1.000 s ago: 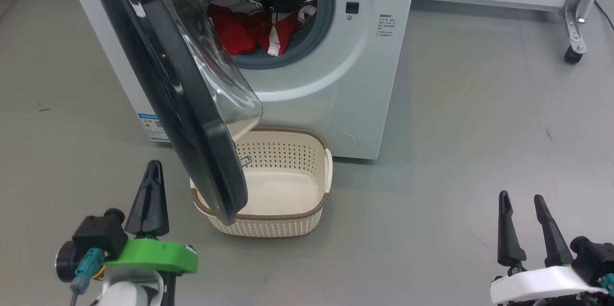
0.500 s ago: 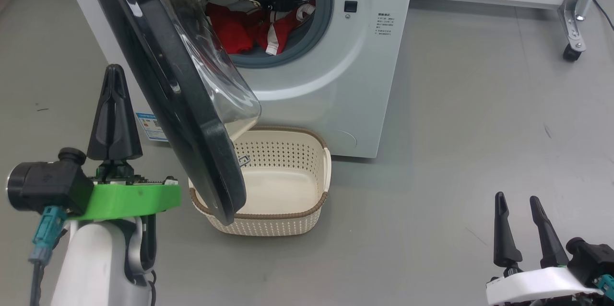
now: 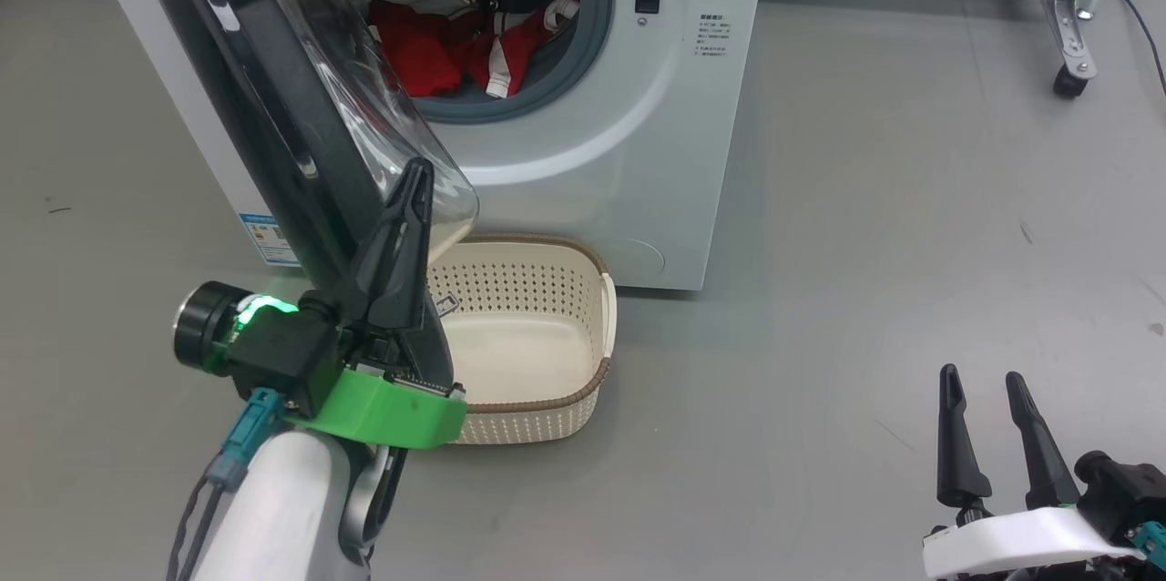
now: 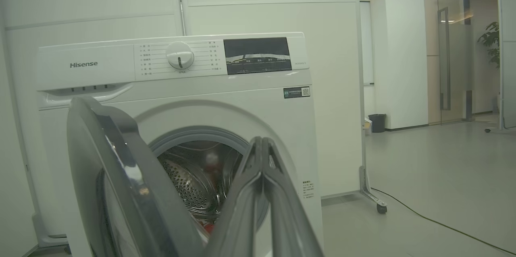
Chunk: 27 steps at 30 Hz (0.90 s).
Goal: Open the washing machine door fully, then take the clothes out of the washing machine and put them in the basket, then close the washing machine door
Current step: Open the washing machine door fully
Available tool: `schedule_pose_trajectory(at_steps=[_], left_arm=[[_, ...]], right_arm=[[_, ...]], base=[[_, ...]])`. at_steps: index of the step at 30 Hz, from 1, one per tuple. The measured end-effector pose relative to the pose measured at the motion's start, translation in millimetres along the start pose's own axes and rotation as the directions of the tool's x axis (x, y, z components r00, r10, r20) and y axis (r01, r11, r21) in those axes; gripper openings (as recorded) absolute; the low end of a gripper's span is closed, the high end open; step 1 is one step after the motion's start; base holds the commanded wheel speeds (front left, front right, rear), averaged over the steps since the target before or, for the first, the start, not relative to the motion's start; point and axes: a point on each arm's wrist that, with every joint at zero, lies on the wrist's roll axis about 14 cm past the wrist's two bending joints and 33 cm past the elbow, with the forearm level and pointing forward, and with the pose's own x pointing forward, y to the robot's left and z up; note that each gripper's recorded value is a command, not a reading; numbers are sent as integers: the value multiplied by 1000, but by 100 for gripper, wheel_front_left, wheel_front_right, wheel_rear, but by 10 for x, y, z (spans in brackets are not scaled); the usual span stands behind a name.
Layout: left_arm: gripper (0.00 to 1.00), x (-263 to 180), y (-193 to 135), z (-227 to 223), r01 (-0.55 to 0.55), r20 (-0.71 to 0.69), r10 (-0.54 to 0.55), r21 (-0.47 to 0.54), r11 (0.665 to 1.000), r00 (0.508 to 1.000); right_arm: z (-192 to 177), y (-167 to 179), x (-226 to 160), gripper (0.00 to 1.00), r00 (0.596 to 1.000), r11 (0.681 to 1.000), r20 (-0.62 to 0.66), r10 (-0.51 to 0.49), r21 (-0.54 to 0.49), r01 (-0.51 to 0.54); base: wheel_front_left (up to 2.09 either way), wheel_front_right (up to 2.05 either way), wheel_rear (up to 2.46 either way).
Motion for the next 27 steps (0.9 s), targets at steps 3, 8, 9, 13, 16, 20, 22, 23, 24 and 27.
schedule_pose_trajectory(at_steps=[3,8,9,13,16,20,22,23,24,27], left_arm=[[0,-15,-97,-157,26,-57,-27,-14,1000,998],[0,-66,-169,-407,33,-150,-41,-53,998,988],[0,-95,-167,-480,25,-177,-35,-61,998,984],[0,-227,-202,-773,2,-287,-33,-108,994,957],[0,-256,-265,-878,4,-323,-50,-142,990,945],[0,-297,-302,-1005,-2,-370,-61,-166,986,927],[0,-328,-287,-1076,-13,-397,-53,-161,987,916],[0,-338,-278,-1101,-18,-405,-49,-159,987,913],[0,-350,-266,-1130,-25,-416,-43,-156,987,908],[0,-384,-223,-1203,-50,-442,-23,-152,987,897]], right_arm=[[2,-17,-7,100,1000,1000,1,-7,1,7],[3,-41,-23,100,1000,1000,2,-16,2,16],[0,-38,-28,100,1000,1000,1,-13,2,13],[7,-77,-58,100,1000,1000,4,-27,1,27],[12,-117,-74,100,999,999,6,-41,1,41],[17,-169,-85,100,998,998,8,-60,2,60],[14,-175,-89,100,998,998,8,-63,3,63],[12,-179,-91,100,998,998,7,-65,3,65],[13,-182,-93,100,998,998,8,-66,4,66],[12,-191,-98,100,997,997,8,-71,6,71]], base=[[0,0,0],[0,0,0],[0,0,0],[0,0,0],[0,0,0],[0,0,0],[0,0,0],[0,0,0],[0,0,0],[0,0,0]])
